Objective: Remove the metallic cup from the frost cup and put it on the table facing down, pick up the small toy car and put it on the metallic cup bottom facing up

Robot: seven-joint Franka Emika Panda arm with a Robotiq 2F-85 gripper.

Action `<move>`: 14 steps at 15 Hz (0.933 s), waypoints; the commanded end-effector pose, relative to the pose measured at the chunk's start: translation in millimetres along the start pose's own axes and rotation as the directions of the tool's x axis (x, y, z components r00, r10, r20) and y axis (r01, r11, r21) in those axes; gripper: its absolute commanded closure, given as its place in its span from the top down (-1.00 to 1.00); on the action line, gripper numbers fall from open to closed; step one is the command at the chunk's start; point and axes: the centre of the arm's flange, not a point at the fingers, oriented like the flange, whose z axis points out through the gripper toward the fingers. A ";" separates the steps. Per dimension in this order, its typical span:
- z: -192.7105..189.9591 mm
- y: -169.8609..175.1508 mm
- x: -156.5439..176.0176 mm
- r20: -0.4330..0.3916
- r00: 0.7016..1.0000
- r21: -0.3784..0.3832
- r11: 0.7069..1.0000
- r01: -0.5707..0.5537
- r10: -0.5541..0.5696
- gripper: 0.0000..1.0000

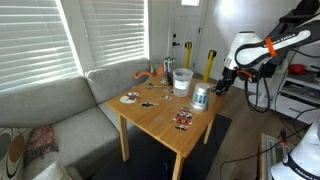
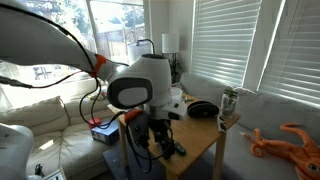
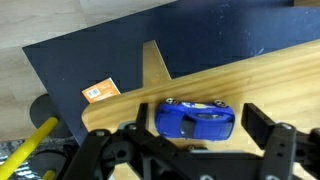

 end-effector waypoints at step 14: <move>-144.6 -33.3 -4.1 -0.115 0.978 -0.012 0.984 0.176 -0.176 0.01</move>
